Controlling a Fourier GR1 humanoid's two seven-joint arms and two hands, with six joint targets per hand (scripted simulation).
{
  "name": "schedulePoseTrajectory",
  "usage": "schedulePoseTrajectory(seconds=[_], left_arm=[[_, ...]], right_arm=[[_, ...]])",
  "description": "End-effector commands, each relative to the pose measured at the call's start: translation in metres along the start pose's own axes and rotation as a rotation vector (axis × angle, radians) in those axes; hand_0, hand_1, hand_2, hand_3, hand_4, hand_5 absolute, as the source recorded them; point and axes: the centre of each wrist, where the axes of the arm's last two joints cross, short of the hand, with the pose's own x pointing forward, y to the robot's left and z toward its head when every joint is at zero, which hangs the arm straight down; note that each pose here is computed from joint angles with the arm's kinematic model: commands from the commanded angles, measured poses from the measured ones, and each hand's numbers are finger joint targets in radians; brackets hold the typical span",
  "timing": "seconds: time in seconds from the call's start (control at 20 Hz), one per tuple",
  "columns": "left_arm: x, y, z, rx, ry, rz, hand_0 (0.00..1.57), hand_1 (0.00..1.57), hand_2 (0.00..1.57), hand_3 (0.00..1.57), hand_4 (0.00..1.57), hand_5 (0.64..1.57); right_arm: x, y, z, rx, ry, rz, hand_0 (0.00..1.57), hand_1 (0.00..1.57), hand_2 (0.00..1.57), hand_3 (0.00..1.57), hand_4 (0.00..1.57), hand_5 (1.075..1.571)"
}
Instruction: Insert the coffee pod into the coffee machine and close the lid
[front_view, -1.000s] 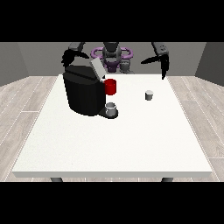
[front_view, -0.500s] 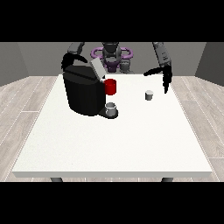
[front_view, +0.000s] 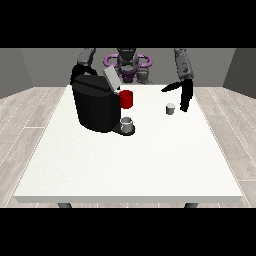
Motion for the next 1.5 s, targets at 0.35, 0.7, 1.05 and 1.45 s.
schedulePoseTrajectory(seconds=[0.35,0.7,1.05,1.45], left_arm=[[-0.013,0.018,-0.010,0.053,0.064,-0.153,0.62,0.62,0.74,0.48,0.00,1.571],[-0.023,0.025,-0.005,0.026,0.046,-0.327,0.55,0.55,0.70,0.45,0.00,1.571],[-0.024,-0.005,-0.017,0.145,0.024,-0.348,0.69,0.69,0.85,0.65,0.29,1.571],[-0.012,-0.005,-0.025,0.103,0.013,-0.490,0.93,0.93,1.04,0.82,0.28,1.571]], right_arm=[[0.004,0.015,-0.004,0.015,0.003,0.033,0.00,0.00,0.00,0.00,0.43,1.571],[0.009,0.008,-0.013,0.013,-0.016,0.023,0.00,0.00,0.00,0.00,0.43,1.571],[0.010,0.016,-0.003,0.041,-0.009,0.017,0.00,0.00,0.00,0.00,0.52,1.571],[-0.014,0.012,-0.001,0.010,0.010,-0.019,0.00,0.00,0.00,0.00,0.52,1.571]])
